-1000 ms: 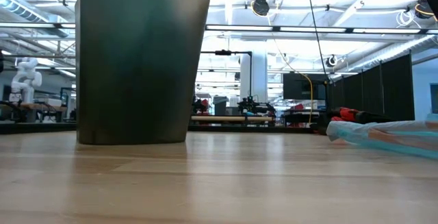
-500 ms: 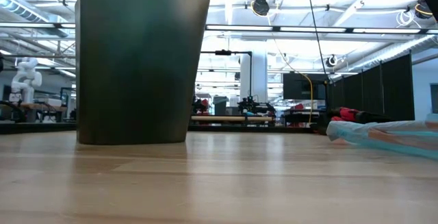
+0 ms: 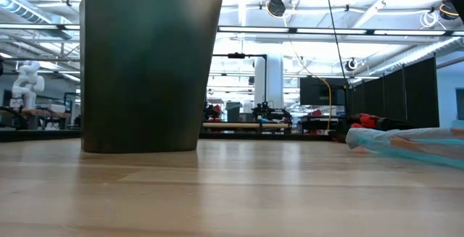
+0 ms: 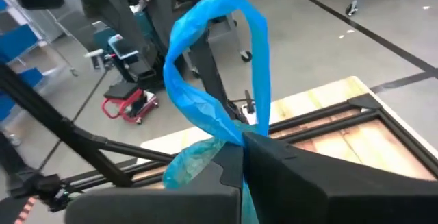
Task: Place trash/remove bag and relplace
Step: Close the blue trash bag in the trash bin, then move the trash bin to the top of the table
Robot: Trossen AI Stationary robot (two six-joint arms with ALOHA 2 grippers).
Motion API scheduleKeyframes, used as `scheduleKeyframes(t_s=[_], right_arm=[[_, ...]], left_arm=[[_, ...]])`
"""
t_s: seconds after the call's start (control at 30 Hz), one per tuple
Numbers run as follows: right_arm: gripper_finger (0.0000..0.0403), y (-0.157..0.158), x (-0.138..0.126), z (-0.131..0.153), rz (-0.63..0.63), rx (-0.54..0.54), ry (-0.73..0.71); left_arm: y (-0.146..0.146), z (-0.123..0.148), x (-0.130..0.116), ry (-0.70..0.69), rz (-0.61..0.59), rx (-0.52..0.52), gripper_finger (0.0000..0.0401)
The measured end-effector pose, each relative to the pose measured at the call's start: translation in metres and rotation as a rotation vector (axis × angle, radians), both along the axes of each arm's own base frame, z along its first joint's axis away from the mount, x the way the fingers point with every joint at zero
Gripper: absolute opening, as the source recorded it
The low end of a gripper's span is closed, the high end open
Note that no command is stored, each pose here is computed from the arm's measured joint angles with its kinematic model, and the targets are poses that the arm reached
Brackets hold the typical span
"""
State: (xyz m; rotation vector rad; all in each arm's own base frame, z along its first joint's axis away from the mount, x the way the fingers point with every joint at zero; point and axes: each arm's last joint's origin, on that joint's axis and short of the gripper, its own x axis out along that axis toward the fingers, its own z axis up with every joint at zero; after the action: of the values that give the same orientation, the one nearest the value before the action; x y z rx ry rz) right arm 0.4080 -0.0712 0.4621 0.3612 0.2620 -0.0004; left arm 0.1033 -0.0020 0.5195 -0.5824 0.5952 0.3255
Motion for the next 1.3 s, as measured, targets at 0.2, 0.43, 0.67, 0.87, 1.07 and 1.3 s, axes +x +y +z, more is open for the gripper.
scheduleKeyframes(t_s=[0.2,0.43,0.67,0.87,1.07,1.3], right_arm=[[0.0049,0.005,-0.025,0.022,0.015,-0.014,-0.029],[0.0145,0.013,-0.061,0.046,0.018,-0.018,-0.039],[0.0194,0.024,-0.084,0.062,0.037,-0.025,-0.074],[0.0198,0.031,-0.086,0.062,0.057,-0.02,-0.054],[0.0199,0.032,-0.088,0.056,0.063,-0.009,0.008],[0.0199,0.034,-0.088,0.053,0.117,-0.017,0.027]], left_arm=[[-0.001,0.0,-0.005,-0.025,0.067,-0.11,0.0104],[-0.008,-0.023,0.007,0.09,0.05,-0.211,0.0104],[-0.015,-0.061,0.034,0.275,0.078,-0.247,0.0104],[-0.013,-0.084,0.042,0.36,0.151,-0.177,0.0105],[-0.012,-0.085,0.044,0.347,0.244,-0.252,0.0105],[-0.016,-0.085,0.043,0.334,0.313,-0.35,0.0105]])
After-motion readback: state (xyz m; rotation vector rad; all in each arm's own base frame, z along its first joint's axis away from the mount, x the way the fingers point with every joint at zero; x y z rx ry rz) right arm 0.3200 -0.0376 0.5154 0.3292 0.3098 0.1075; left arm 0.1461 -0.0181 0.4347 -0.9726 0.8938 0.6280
